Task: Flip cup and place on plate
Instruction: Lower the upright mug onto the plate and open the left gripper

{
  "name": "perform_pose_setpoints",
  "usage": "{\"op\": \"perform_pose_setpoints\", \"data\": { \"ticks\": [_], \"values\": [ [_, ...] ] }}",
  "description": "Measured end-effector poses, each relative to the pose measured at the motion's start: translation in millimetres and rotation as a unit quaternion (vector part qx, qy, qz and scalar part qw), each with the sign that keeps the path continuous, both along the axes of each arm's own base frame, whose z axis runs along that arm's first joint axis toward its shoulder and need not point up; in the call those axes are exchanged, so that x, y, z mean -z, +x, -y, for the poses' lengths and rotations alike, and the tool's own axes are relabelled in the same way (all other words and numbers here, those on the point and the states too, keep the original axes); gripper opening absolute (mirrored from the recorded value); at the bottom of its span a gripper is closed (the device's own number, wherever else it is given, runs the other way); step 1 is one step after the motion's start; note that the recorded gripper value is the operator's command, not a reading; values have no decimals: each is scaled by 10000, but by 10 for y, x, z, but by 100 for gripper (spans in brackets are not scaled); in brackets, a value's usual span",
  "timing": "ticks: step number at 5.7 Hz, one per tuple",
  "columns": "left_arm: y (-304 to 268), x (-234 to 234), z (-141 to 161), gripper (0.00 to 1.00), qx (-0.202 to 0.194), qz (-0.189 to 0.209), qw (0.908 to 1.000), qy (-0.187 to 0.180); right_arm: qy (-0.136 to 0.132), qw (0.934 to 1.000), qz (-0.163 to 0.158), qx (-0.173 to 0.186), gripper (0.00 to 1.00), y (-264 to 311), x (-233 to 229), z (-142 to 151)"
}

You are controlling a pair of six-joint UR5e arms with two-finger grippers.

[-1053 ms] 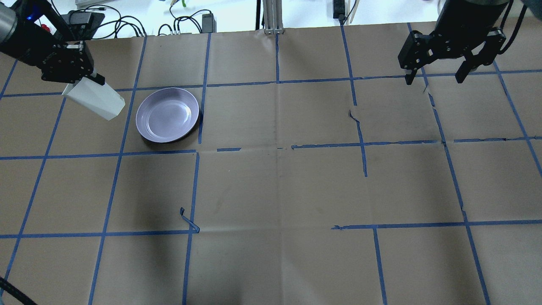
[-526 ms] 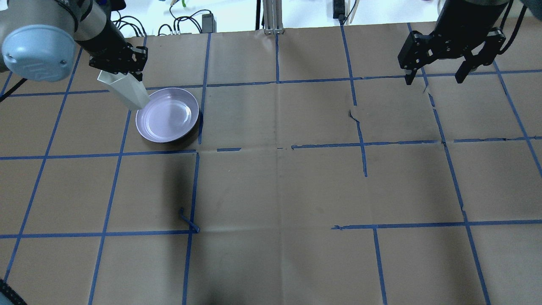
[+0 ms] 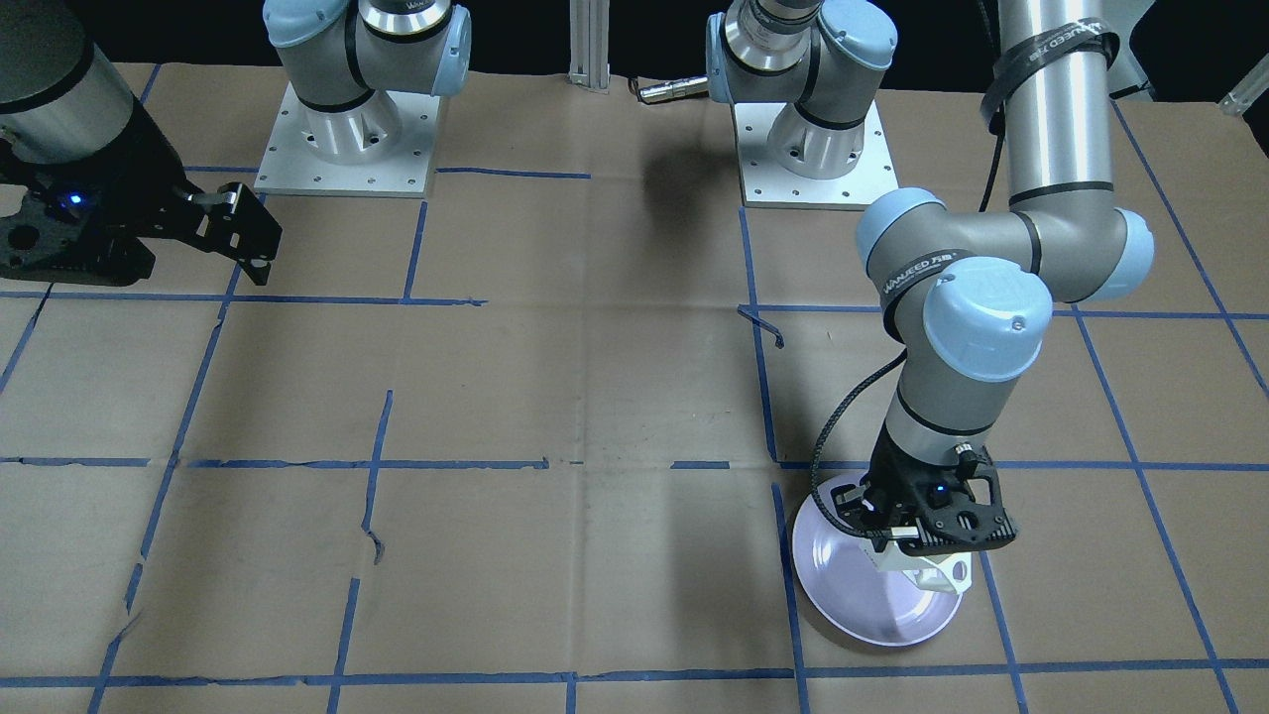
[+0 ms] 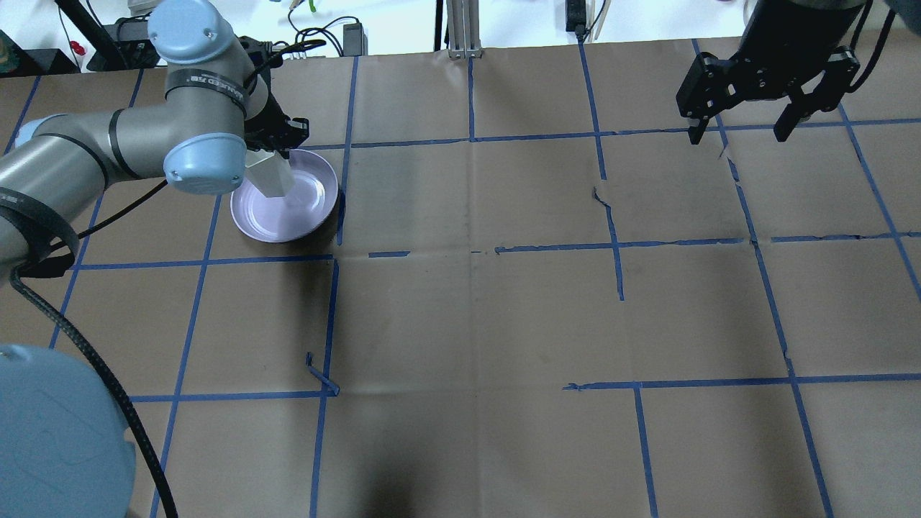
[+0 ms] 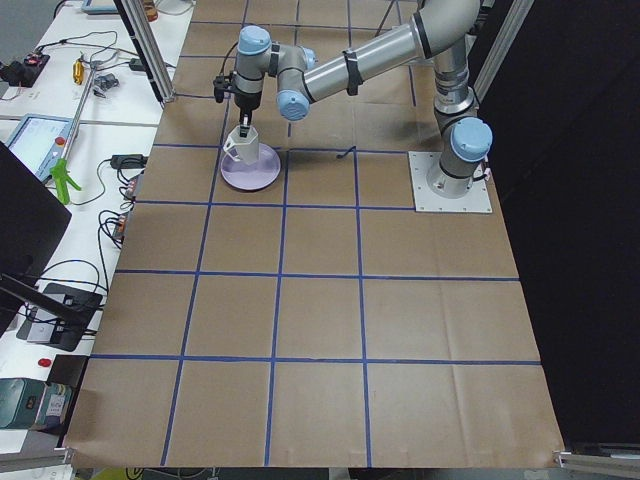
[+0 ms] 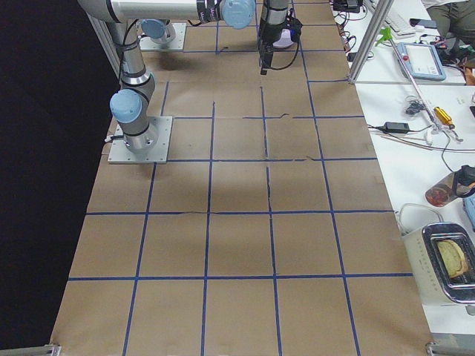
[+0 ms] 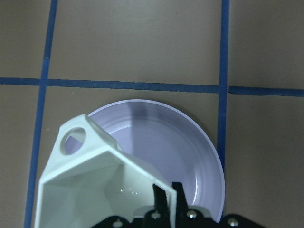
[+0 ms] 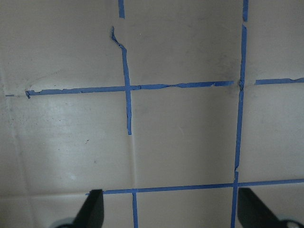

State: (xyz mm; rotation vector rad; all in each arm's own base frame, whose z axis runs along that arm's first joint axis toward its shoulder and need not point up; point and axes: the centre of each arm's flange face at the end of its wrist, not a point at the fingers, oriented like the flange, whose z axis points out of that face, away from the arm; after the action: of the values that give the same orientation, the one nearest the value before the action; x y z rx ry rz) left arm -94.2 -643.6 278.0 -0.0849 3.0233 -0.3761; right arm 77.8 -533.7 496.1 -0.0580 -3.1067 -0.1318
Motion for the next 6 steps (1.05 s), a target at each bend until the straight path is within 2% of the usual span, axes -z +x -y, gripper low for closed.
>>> {"op": "perform_pose_setpoints", "data": {
  "ticks": [1, 2, 3, 4, 5, 6],
  "values": [
    [-59, 163, -18, 4, 23, 45, 10000, 72, 0, 10000, 0, 0, 100, 0, 0, 0],
    [-58, 235, -45, 32, 17, 63, 9999, 140, 0, 10000, 0, 0, 100, 0, 0, 0],
    [-43, 262, -57, 77, 5, 72, 9998, 178, 1, 10000, 0, 0, 100, 0, 0, 0],
    [-31, 282, -54, 93, 2, 78, 9998, 193, 0, 10000, 0, 0, 100, 0, 0, 0],
    [-24, 274, -37, 99, 9, 96, 9998, 181, 1, 10000, 0, 0, 100, 0, 1, 0],
    [-13, 194, -40, 100, -6, 229, 9995, 225, 1, 10000, 0, 0, 100, 0, 1, 0]
  ]
}}
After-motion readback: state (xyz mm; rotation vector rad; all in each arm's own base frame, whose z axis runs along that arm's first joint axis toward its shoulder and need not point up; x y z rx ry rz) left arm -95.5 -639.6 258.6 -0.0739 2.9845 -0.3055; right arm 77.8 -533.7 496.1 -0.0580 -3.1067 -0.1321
